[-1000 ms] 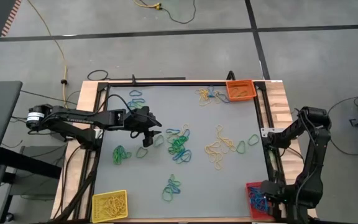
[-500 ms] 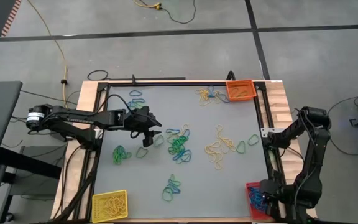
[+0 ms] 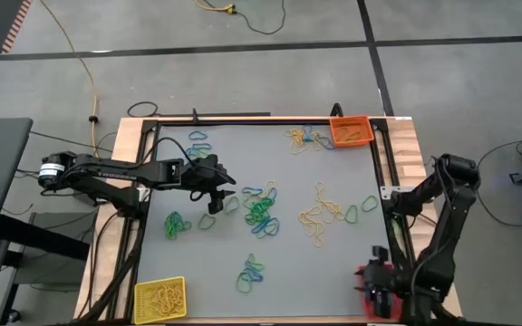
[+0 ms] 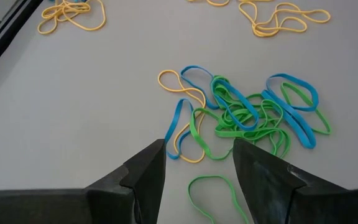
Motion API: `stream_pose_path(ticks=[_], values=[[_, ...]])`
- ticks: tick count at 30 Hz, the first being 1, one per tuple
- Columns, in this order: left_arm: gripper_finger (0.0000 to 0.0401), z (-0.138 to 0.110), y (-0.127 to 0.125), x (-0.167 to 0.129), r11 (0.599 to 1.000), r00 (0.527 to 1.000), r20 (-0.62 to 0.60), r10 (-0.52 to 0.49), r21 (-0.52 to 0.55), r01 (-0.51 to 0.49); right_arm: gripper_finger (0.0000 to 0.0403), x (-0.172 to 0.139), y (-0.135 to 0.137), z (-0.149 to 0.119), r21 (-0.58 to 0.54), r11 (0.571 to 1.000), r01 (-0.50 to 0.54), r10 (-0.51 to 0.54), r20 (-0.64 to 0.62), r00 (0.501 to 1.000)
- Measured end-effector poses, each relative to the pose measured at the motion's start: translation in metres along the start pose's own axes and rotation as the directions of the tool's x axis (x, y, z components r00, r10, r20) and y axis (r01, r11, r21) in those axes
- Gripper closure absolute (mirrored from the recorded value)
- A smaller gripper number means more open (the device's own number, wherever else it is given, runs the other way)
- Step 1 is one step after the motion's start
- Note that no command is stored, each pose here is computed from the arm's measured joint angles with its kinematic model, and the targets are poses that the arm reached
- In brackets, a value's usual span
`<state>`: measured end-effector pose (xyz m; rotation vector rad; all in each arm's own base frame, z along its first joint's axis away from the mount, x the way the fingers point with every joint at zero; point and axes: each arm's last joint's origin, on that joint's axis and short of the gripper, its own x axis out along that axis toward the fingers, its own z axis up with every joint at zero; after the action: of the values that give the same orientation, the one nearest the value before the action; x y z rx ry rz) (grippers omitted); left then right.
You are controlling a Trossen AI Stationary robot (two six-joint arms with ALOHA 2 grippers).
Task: Sort rubber bands into baskets
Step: Put the blue rubber band into the red bin
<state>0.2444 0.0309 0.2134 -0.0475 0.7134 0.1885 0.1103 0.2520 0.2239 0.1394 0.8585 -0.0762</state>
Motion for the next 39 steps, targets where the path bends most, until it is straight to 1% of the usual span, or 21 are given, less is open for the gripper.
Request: stream_pose_path(ticks=[6,11,15,18,22,26,28,33,36,39], values=[[0.0223,0.0,0.0,0.0,1.0,1.0,0.0,0.0,0.0,0.0,0.0192,0.022,0.005,0.032,-0.108,0.993,-0.048,0.059,0.105,0.993],[0.0223,0.0,0.0,0.0,1.0,1.0,0.0,0.0,0.0,0.0,0.0192,0.048,-0.001,0.049,-0.187,0.979,-0.078,0.116,0.199,0.973],[0.0223,0.0,0.0,0.0,1.0,1.0,0.0,0.0,0.0,0.0,0.0192,0.066,-0.01,0.057,-0.214,0.974,-0.075,0.132,0.265,0.955],[0.0223,0.0,0.0,0.0,1.0,1.0,0.0,0.0,0.0,0.0,0.0192,0.078,-0.016,0.061,-0.213,0.97,-0.122,0.183,0.296,0.938],[0.0223,0.0,0.0,0.0,1.0,1.0,0.0,0.0,0.0,0.0,0.0192,0.097,-0.02,0.062,-0.238,0.952,-0.19,0.262,0.324,0.909],[0.0223,0.0,0.0,0.0,1.0,1.0,0.0,0.0,0.0,0.0,0.0192,0.127,-0.018,0.062,-0.277,0.937,-0.215,0.299,0.312,0.902],[0.0223,0.0,0.0,0.0,1.0,1.0,0.0,0.0,0.0,0.0,0.0192,0.141,-0.018,0.063,-0.286,0.933,-0.218,0.307,0.32,0.896],[0.0223,0.0,0.0,0.0,1.0,1.0,0.0,0.0,0.0,0.0,0.0199,0.17,-0.026,0.067,-0.266,0.941,-0.209,0.298,0.359,0.885],[0.0223,0.0,0.0,0.0,1.0,1.0,0.0,0.0,0.0,0.0,0.0205,0.186,-0.031,0.072,-0.253,0.938,-0.235,0.315,0.351,0.882],[0.0223,0.0,0.0,0.0,1.0,1.0,0.0,0.0,0.0,0.0,0.0212,0.204,-0.035,0.076,-0.248,0.938,-0.244,0.318,0.322,0.892]])
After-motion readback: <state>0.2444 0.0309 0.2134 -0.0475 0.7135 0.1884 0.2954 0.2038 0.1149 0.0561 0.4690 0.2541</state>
